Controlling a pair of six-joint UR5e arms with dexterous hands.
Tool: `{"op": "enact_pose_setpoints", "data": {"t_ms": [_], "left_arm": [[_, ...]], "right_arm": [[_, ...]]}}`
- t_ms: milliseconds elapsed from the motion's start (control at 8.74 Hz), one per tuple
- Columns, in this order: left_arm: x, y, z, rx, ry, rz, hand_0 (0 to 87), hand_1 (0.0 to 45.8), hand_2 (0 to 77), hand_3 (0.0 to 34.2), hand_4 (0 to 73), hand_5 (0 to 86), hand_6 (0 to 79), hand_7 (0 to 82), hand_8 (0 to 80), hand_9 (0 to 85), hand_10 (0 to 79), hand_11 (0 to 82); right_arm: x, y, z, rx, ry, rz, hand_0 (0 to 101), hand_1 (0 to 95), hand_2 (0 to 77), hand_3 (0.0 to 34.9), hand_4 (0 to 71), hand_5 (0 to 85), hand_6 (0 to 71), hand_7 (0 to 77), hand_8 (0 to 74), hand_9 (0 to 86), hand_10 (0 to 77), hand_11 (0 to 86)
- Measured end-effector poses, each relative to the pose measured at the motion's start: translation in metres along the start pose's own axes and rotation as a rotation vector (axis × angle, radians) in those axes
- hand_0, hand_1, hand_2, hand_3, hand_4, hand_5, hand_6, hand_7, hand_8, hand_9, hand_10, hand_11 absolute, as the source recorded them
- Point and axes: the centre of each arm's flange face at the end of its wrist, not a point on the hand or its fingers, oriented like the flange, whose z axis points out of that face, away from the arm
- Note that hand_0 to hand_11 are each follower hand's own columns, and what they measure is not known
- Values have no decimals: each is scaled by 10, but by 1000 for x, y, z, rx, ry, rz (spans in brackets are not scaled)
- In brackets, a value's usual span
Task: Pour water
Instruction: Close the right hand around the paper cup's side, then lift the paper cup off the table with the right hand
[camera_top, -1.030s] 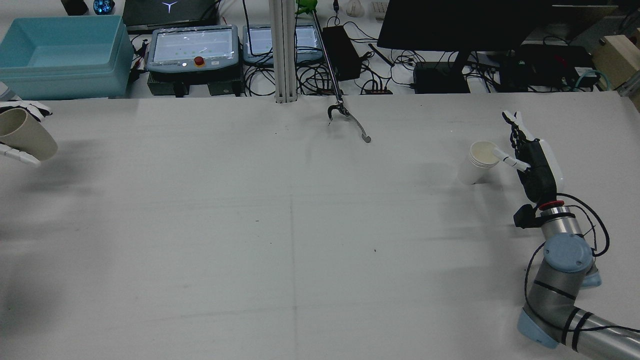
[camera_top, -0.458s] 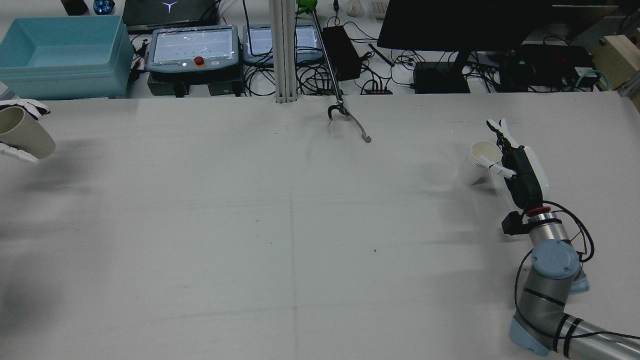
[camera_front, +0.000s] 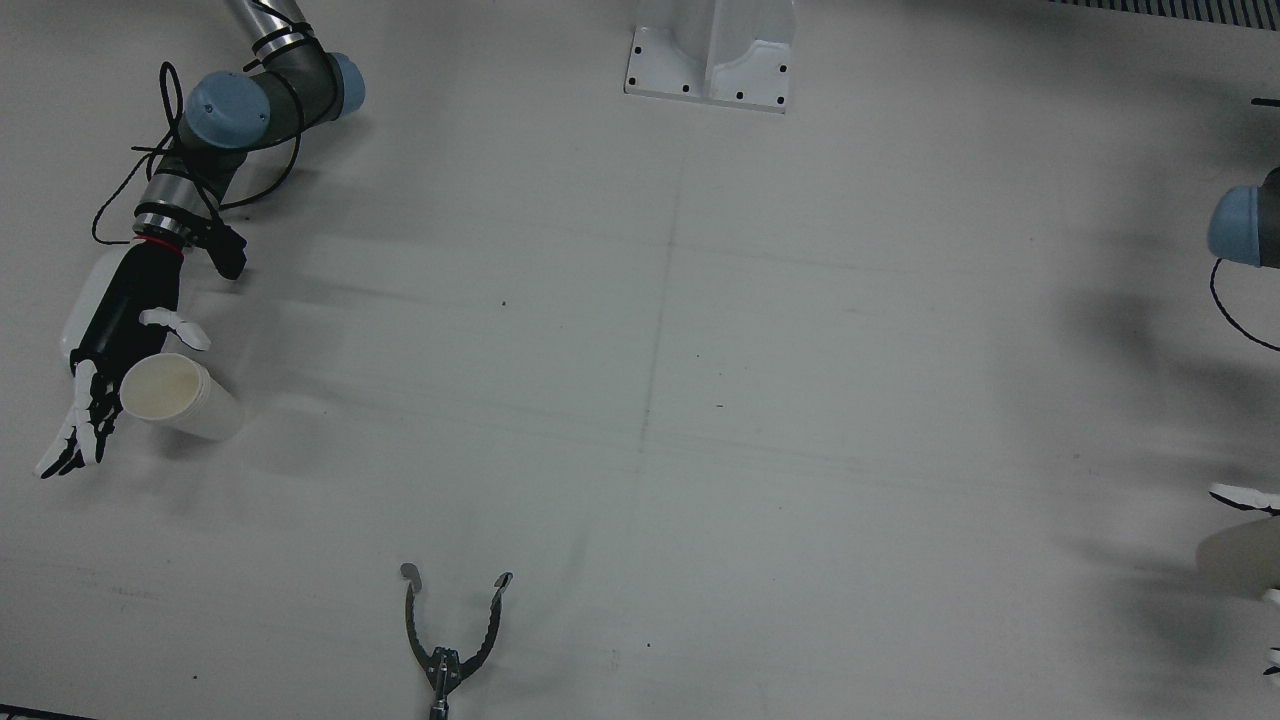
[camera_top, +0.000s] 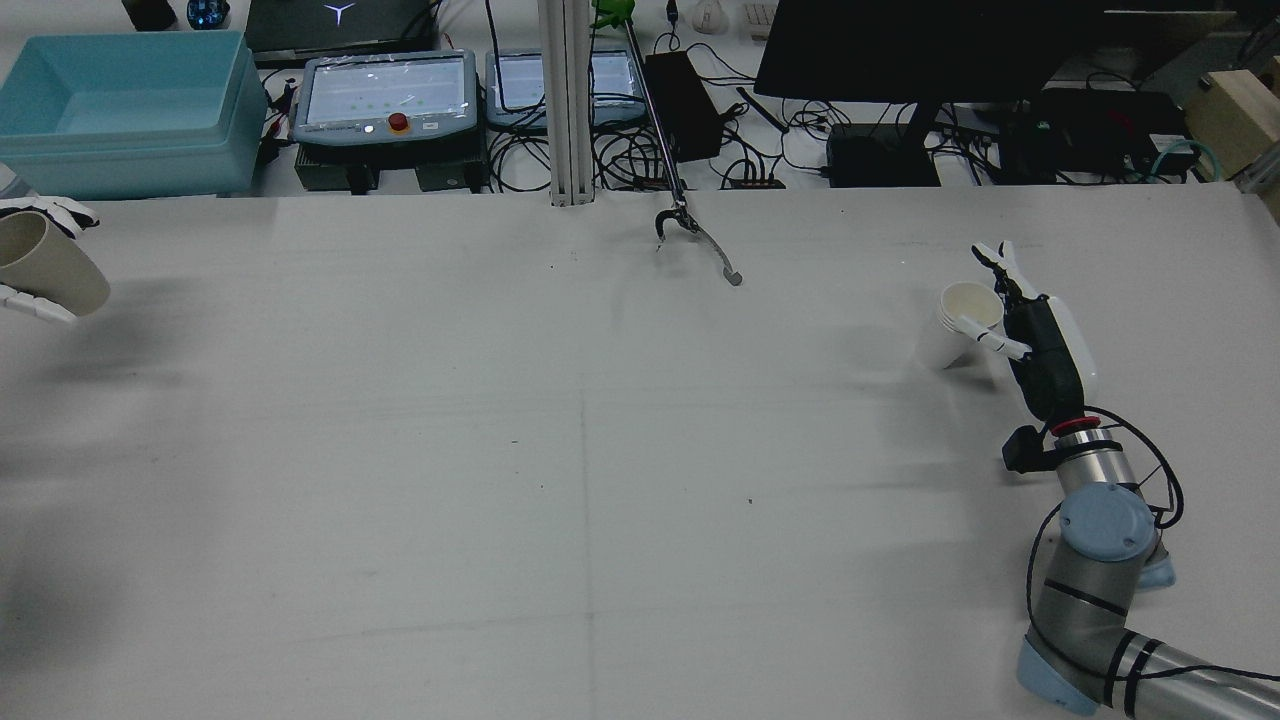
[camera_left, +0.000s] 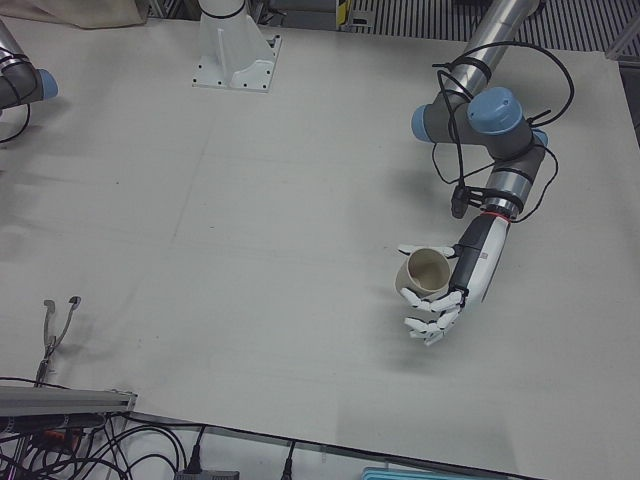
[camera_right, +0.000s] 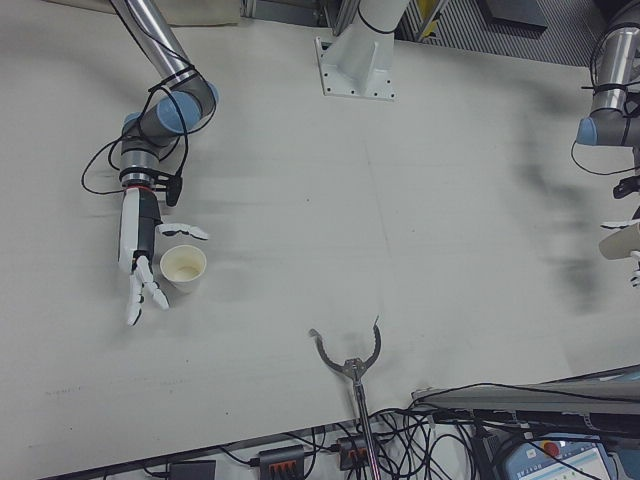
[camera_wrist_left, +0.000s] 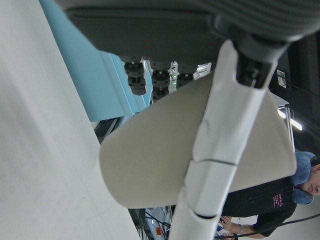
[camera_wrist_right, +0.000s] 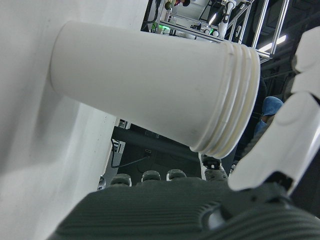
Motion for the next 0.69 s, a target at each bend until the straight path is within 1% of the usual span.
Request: {"op": "enact_pose_setpoints", "data": {"t_ms": [114,229,458,572,687], "left_arm": [[0,0,0,-1,0,0,801,273,16,0,480,382,175,398,158,251,82,147],[0,0,0,-1,0,-1,801,289,5,0,475,382,175,398,158,251,76,147],[1,0,-1,-1,-1,-5,801,289,5,0,469,387,175,393,158,251,82,147],[0,0,-1,-1,-1,-6,801,289,5,0,469,387,175,393,158,251,82,142],[0,-1,-1,0,-2,-6,801,289,0,0,469,387,175,393,158,251,82,147]], "right_arm": [[3,0,3,4,-7,0,381,104,169,54,0,98,5,11,5,5,0,5],[10,2,7,6,-10,1,380,104,175,53,0,104,5,11,0,5,0,5],[19,9,14,4,-13,2,380,104,180,48,0,109,5,11,5,5,0,5],[22,13,16,2,-12,1,380,104,180,38,0,109,5,11,5,5,0,5],[24,14,16,1,-9,0,379,104,180,39,0,120,5,11,5,5,0,5]]}}
